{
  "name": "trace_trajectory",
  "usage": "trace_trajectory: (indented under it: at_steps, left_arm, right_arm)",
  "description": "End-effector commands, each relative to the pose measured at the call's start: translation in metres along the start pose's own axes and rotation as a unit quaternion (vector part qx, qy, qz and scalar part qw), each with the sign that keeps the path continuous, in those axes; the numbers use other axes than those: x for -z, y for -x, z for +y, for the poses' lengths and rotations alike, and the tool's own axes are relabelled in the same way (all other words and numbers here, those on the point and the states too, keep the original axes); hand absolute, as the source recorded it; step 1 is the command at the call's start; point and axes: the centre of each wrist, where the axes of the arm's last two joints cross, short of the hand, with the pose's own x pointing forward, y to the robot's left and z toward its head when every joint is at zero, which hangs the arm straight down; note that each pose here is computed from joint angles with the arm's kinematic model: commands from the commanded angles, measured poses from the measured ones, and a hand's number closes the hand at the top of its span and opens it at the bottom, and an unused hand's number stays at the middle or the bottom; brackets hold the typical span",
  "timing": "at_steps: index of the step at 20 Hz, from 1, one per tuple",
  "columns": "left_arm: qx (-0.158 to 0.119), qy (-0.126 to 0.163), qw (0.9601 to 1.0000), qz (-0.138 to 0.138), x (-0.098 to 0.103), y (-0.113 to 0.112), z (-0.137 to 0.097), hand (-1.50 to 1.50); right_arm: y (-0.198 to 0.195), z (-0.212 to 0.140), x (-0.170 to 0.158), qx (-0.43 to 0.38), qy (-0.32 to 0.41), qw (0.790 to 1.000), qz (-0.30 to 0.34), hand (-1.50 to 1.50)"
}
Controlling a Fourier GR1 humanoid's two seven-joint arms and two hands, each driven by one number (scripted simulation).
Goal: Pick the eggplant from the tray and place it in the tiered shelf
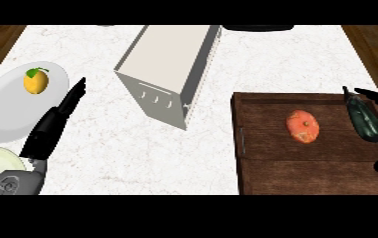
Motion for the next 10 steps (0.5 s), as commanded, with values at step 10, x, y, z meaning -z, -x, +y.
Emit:
trace_trajectory:
  at_steps: [10]
  left_arm:
    - [0.002, 0.0, 1.0, -0.004, -0.021, 0.013, -0.008, 0.0]
  right_arm:
    - [0.006, 0.029, 0.016, 0.0, 0.014, 1.0, 0.006, -1.5]
